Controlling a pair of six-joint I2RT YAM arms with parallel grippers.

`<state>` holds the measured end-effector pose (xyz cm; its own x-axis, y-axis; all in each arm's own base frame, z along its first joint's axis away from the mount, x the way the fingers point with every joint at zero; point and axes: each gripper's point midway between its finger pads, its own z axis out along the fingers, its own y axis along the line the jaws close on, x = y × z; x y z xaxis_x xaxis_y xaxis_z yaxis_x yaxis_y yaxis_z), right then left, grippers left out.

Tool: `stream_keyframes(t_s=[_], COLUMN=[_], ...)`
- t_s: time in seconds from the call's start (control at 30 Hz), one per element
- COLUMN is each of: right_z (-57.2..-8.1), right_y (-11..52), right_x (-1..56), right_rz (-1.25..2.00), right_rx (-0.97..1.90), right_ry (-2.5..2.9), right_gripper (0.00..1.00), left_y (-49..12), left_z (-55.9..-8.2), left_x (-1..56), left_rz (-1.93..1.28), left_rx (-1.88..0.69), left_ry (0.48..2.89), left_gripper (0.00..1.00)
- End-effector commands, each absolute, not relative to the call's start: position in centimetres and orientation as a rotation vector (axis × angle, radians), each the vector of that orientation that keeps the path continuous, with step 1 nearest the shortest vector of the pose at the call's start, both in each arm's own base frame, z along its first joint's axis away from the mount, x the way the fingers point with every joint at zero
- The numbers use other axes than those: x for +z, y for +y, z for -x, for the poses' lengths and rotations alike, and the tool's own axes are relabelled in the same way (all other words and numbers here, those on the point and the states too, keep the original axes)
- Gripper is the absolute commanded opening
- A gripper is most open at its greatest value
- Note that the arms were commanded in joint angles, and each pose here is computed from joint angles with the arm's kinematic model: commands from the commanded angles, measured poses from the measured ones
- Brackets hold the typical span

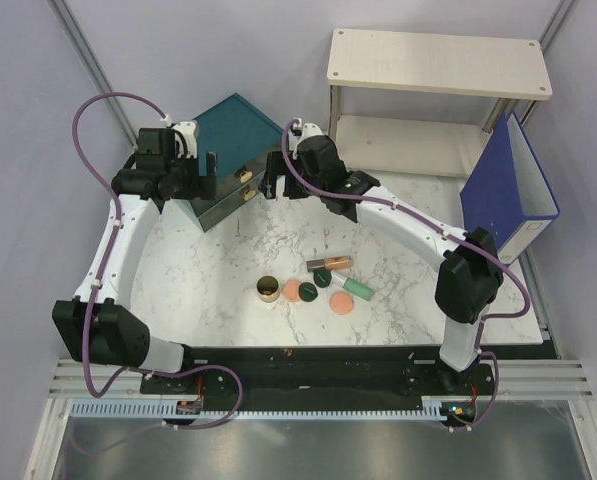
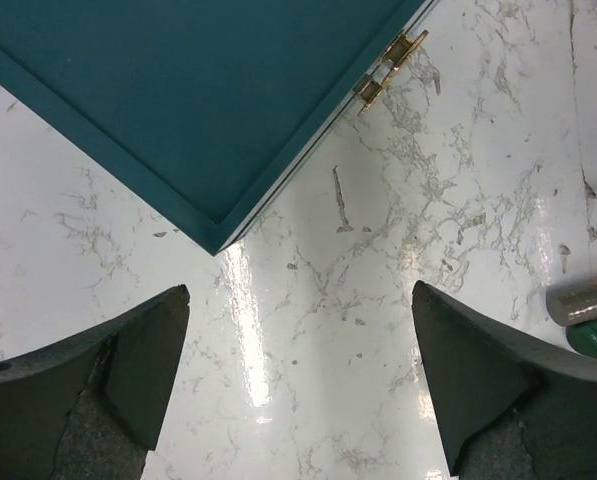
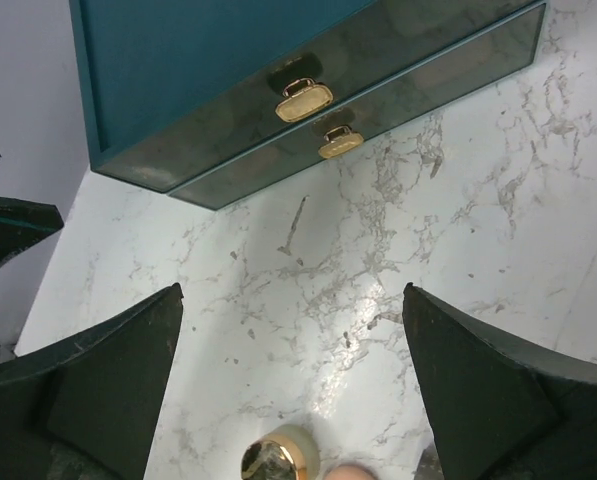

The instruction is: Organize the makeup

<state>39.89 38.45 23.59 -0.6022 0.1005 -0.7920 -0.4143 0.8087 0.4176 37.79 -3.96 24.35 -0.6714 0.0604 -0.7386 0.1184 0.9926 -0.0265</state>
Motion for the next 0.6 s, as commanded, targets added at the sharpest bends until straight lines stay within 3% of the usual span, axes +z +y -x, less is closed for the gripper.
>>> stream_keyframes(t_s=[0.0,0.2,0.27,0.3,0.37,0.4,0.47,0.57], right_z=[-40.2,-40.7,-41.7,-41.8,-42.2,-42.6,-42.7,-42.9], right_y=[39.2,39.9,39.9,39.8,40.3,40.2,41.2,42.3], right_x=[23.8,21.1,20.8,20.2,20.1,19.9,19.8,20.0], right_rz=[0.132,-0.078,-0.154,-0.19,-0.21,-0.23,-0.252,-0.282], right_rx=[0.826,0.983,1.042,1.061,1.109,1.124,1.22,1.343], right_ry=[2.098,2.15,2.129,2.138,2.117,2.117,2.105,2.062], right_gripper=[0.98,0.98,0.98,0.98,0.98,0.98,0.97,0.89], left_y=[-4.8,-5.1,-5.1,-5.1,-5.3,-5.2,-5.3,-5.3], left_z=[-37.7,-39.3,-40.2,-40.8,-41.8,-42.2,-43.6,-45.2], left_x=[26.2,26.7,27.8,27.5,28.4,28.6,28.2,26.9], left_rz=[-0.134,-0.13,-0.124,-0.119,-0.111,-0.096,-0.087,-0.052], left_rx=[-0.152,-0.165,-0.161,-0.161,-0.17,-0.167,-0.171,-0.175], left_ry=[2.255,2.255,2.236,2.247,2.228,2.227,2.243,2.282], left_gripper=[0.99,0.94,0.79,0.61,0.45,0.24,0.02,0.02])
